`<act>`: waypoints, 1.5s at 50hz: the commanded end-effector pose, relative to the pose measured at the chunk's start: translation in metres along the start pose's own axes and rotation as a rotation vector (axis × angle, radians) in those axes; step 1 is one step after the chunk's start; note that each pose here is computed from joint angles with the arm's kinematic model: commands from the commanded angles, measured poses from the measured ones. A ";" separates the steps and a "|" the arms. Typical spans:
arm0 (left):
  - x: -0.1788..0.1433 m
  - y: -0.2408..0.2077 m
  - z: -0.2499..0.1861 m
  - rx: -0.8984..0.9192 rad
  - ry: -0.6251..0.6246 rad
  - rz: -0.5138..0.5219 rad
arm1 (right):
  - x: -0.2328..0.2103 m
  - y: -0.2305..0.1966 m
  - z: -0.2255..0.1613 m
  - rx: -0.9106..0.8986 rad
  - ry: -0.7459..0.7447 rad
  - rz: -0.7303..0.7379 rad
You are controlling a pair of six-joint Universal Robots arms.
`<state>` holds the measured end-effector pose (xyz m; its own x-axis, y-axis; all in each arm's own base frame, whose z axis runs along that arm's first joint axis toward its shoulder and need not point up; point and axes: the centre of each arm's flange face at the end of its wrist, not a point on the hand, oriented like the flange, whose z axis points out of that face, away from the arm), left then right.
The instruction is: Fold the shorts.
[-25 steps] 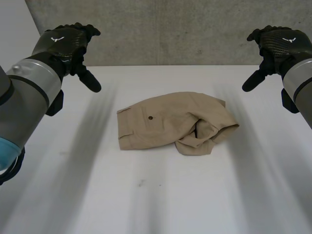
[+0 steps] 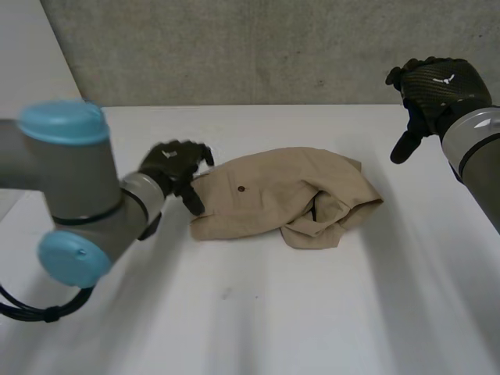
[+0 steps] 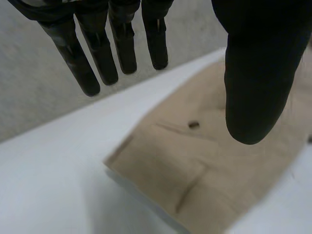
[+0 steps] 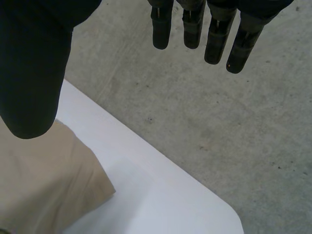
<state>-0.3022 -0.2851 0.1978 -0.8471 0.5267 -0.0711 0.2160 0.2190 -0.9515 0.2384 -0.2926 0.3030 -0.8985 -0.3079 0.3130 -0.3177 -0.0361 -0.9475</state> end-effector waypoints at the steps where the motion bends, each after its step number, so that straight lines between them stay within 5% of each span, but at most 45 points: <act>1: 0.005 0.034 0.026 -0.017 0.010 0.014 | -0.002 0.005 0.002 -0.013 -0.006 0.002; 19: 0.006 0.063 0.051 -0.047 -0.005 0.103 | -0.009 0.025 0.011 -0.071 -0.027 -0.020; 25: -0.010 0.054 0.053 -0.031 -0.136 0.123 | -0.010 0.028 0.011 -0.080 -0.029 -0.026; 33: -0.069 -0.032 0.030 0.207 -0.431 0.085 | -0.010 0.027 0.012 -0.065 -0.025 -0.026; 42: -0.082 -0.139 -0.019 0.616 -0.481 0.064 | -0.022 0.026 0.011 -0.054 -0.055 -0.032; 46: -0.050 -0.166 -0.032 0.755 -0.352 0.076 | -0.030 0.022 0.007 -0.042 -0.071 -0.054; 50: 0.017 -0.161 -0.036 0.789 -0.101 0.108 | -0.027 0.020 0.007 -0.032 -0.059 -0.090; 51: 0.054 -0.146 -0.035 0.766 0.036 0.127 | -0.024 0.019 0.008 -0.026 -0.050 -0.096; 55: 0.106 -0.092 -0.023 0.643 0.265 0.173 | -0.017 0.010 0.007 0.007 -0.025 -0.093; 64: 0.168 0.019 -0.028 0.369 0.569 0.220 | 0.022 0.006 0.016 0.017 0.075 -0.085; 75: 0.164 -0.002 -0.055 0.366 0.585 0.229 | 0.017 0.010 0.018 0.012 0.031 -0.089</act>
<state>-0.4237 -0.1513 0.1730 -0.3384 0.9213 -0.1918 0.1203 -0.1598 -0.9798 0.2191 -0.3177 0.3028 -0.8888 -0.2296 0.3967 -0.3901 -0.0752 -0.9177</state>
